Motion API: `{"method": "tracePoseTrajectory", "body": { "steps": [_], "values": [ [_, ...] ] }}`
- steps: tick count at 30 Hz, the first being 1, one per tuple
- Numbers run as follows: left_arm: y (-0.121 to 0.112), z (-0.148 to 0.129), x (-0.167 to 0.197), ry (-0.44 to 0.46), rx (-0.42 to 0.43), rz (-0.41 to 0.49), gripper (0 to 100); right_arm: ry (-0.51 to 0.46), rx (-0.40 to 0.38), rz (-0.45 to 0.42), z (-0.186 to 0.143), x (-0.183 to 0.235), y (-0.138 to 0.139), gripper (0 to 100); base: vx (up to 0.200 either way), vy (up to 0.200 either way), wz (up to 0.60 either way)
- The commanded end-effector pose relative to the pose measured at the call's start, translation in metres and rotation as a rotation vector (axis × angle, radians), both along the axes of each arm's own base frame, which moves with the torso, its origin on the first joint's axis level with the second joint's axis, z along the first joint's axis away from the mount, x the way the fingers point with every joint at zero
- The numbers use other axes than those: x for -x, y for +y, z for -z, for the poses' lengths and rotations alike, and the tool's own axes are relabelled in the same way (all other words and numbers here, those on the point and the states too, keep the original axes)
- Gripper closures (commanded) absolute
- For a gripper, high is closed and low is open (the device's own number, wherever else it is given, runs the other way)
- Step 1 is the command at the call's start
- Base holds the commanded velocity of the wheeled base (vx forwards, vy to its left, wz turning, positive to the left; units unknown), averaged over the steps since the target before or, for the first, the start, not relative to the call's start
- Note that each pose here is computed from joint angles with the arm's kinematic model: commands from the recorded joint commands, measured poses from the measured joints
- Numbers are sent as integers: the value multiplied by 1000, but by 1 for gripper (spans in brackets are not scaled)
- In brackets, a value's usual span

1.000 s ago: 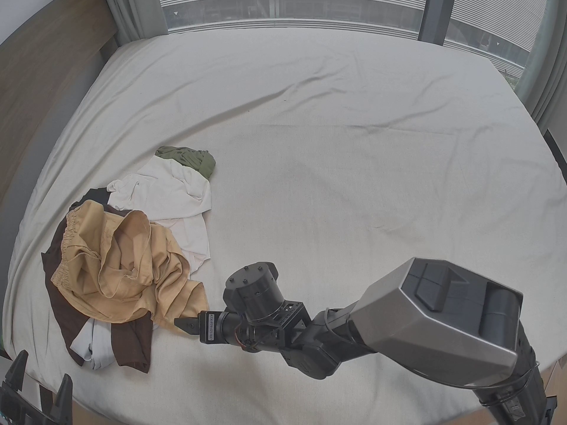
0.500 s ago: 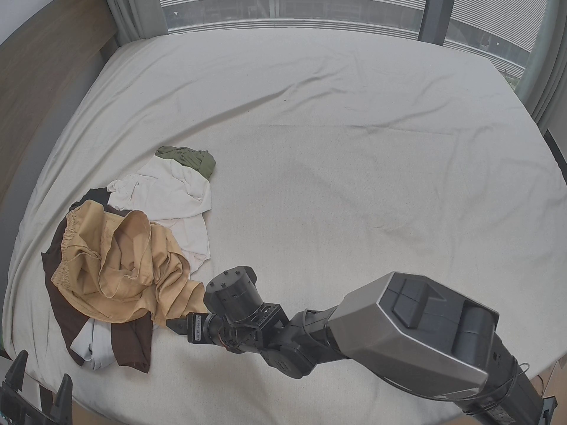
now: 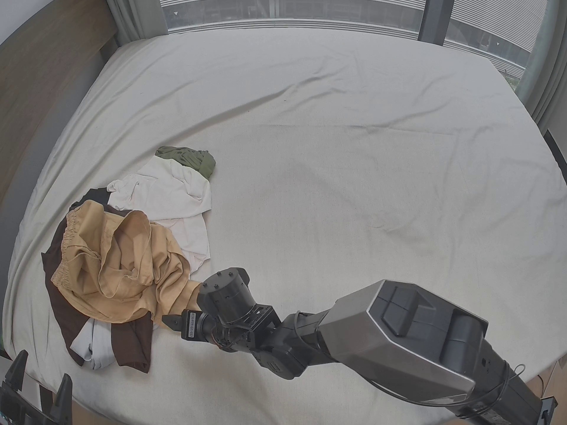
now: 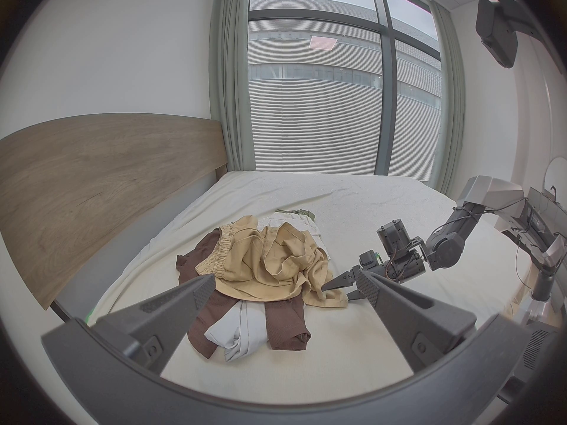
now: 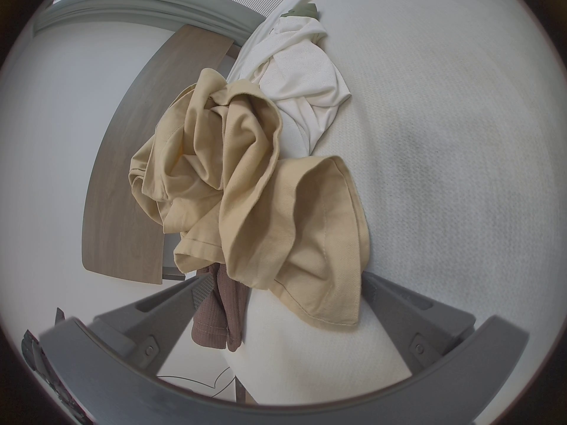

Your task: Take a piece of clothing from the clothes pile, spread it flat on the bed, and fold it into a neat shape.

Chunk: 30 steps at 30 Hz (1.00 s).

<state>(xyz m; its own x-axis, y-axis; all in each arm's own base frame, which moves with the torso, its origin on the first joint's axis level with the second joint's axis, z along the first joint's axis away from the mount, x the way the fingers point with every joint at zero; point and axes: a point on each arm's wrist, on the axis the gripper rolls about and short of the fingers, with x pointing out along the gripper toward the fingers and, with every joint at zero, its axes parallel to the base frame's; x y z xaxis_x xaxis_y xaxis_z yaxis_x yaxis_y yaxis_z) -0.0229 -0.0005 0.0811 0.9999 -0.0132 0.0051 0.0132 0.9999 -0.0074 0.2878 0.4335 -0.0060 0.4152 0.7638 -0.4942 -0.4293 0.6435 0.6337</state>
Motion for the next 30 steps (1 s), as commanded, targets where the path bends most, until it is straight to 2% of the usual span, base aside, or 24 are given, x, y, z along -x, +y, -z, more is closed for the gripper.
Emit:
{"method": "tracePoseTrajectory", "body": {
  "steps": [1,10,30],
  "values": [
    [0,5,0,2,0,1,0,-2,3,6,1,0,0,100,0,0,0],
    [0,5,0,2,0,1,0,-20,13,56,-7,-4,-8,100,0,0,0],
    [0,5,0,0,-1,1,0,32,112,121,-23,5,-62,100,0,0,0]
  ]
}}
